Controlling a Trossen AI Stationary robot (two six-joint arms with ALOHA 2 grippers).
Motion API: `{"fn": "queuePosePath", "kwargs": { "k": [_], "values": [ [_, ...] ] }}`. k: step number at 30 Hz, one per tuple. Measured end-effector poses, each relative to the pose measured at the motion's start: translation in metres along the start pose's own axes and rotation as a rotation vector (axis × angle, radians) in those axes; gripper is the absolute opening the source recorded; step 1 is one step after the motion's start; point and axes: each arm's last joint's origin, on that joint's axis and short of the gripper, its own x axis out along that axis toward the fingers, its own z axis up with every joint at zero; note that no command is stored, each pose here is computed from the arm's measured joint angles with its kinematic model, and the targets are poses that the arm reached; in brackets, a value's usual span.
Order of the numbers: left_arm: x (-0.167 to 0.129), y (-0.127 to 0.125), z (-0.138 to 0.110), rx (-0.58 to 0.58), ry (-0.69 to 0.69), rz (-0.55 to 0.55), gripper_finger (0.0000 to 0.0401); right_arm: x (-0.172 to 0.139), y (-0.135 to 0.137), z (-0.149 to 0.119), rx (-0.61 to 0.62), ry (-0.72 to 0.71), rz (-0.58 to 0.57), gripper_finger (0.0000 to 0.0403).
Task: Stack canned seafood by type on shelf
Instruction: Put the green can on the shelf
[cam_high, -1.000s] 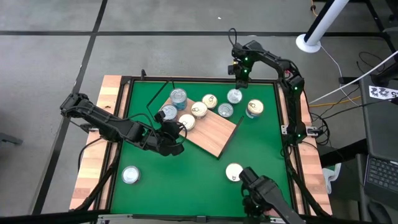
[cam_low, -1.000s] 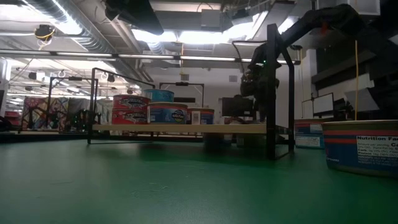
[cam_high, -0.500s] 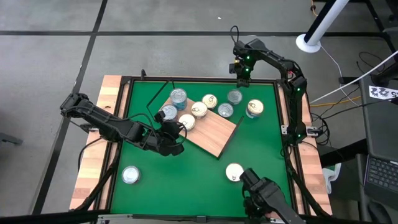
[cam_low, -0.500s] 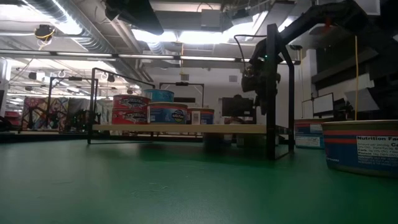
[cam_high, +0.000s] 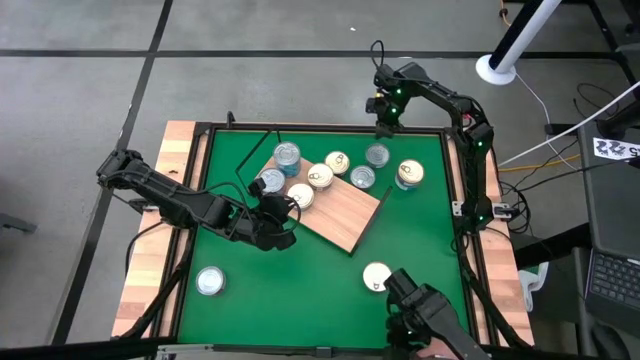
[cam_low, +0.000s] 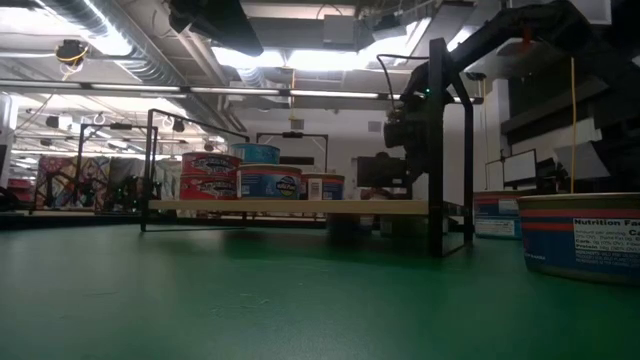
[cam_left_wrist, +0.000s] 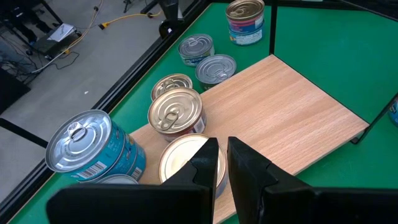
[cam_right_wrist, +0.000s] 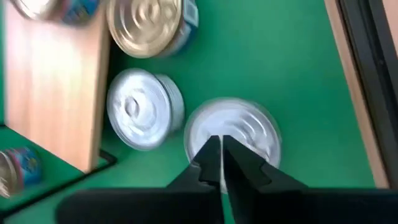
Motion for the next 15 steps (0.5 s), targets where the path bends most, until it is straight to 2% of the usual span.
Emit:
{"fn": "queuePosePath", "kwargs": {
  "k": [5,10,15],
  "values": [
    [0.0,0.0,0.0,0.0,0.0,0.0,0.0031,0.0,-0.001,0.001,0.015,-0.003,-0.01,0.008],
    [0.0,0.0,0.0,0.0,0.0,0.0,0.0031,-0.001,-0.003,-0.006,0.086,0.131,-0.147,0.0144],
    [0.0,0.0,0.0,0.0,0.0,0.0,0.0031,0.0,-0.001,-0.012,0.116,0.201,-0.154,0.0186]
  ]
}}
